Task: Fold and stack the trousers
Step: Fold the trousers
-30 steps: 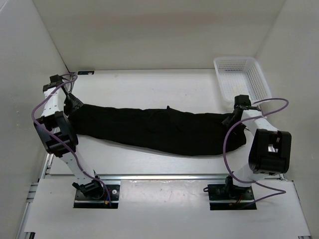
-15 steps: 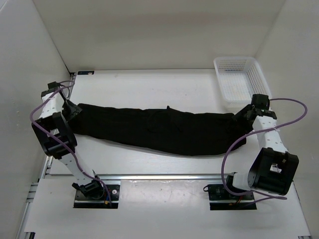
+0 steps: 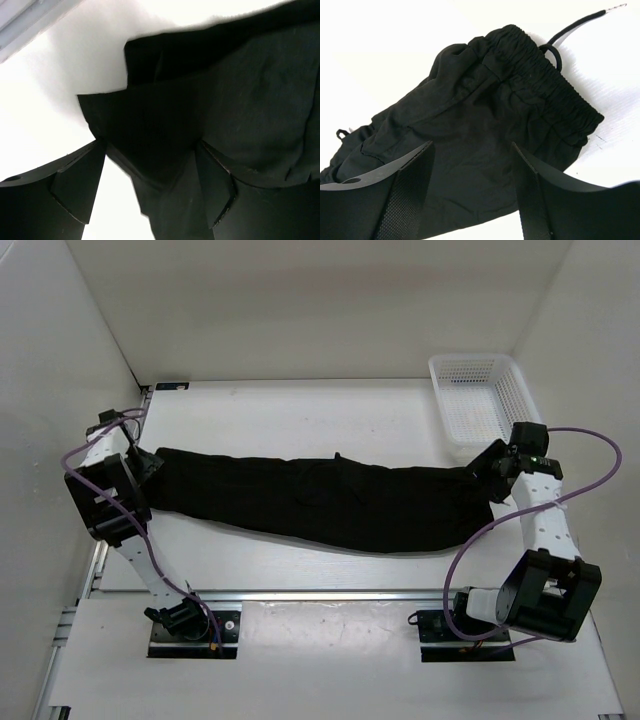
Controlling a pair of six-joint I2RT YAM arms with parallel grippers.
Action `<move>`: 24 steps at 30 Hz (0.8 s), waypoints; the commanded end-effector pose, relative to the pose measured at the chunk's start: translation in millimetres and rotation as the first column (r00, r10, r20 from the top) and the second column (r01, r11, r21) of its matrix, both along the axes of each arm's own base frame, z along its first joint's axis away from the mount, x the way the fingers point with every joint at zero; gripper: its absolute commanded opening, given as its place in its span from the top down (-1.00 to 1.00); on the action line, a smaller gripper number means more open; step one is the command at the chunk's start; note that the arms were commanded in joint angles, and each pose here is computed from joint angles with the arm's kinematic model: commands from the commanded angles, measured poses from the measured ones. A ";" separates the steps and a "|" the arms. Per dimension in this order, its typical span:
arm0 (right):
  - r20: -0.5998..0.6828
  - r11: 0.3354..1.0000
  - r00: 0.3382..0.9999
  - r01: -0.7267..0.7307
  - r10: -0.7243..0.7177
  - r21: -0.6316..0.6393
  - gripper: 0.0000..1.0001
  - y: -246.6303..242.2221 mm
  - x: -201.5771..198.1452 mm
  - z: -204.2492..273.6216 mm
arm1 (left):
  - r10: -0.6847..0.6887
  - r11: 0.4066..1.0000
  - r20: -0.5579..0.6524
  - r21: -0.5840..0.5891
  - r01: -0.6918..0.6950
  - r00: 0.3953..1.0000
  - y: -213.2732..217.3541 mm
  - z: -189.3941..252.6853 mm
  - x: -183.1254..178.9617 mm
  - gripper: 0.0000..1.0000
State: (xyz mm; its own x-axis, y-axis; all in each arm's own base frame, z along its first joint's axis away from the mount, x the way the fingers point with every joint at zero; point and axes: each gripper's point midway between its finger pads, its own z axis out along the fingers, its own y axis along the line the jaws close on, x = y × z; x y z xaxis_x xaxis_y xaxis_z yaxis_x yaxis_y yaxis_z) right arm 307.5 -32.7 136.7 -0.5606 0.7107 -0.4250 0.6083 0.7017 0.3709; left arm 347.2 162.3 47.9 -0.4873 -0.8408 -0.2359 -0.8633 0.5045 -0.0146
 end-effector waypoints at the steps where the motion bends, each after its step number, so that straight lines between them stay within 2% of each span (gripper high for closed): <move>1: 0.052 1.000 0.998 -0.028 0.028 -0.011 -0.35 1.8 4.1 22.5 | 0.038 0.999 0.033 0.020 -0.038 0.999 12.2 -1.7 15.8 -0.65; 4: 0.050 1.000 0.998 -0.022 0.023 -0.018 -0.35 0.8 1.6 23.8 | 0.021 1.000 0.034 -0.002 -0.021 0.999 11.4 -10.1 23.3 -0.63; 7: 0.059 1.000 0.998 -0.022 0.023 -0.021 -0.35 0.9 1.1 26.4 | 0.036 0.999 0.012 0.012 -0.037 0.999 15.7 -17.4 22.9 -0.51; 11: 0.057 0.999 0.998 -0.016 0.018 -0.028 -0.35 -0.7 0.8 28.5 | 0.043 0.999 -0.019 0.029 -0.042 0.999 19.5 -25.7 19.0 -0.24; 14: 0.075 0.999 0.997 -0.016 0.018 -0.032 -0.35 -1.0 2.0 34.5 | 0.045 0.999 -0.045 0.031 -0.043 0.998 20.5 -34.6 16.1 0.09; 15: 0.075 0.999 0.997 -0.016 0.018 -0.032 -0.35 -1.0 2.1 34.6 | 0.045 0.999 -0.045 0.031 -0.043 0.998 20.5 -34.6 16.1 0.33; 18: 0.075 0.999 0.997 -0.016 0.018 -0.032 -0.35 -1.0 2.1 34.6 | 0.053 0.998 -0.064 0.022 -0.052 0.997 19.3 -43.4 14.2 0.79; 21: 0.085 0.999 0.996 -0.015 0.018 -0.035 -0.35 -0.8 1.4 37.7 | 0.062 0.996 -0.072 0.061 -0.058 0.996 25.0 -38.9 10.0 0.79; 24: 0.084 0.999 0.996 -0.015 0.018 -0.034 -0.35 -0.2 -1.4 39.0 | 0.087 0.986 -0.018 0.144 -0.083 0.996 35.9 -0.4 8.5 0.79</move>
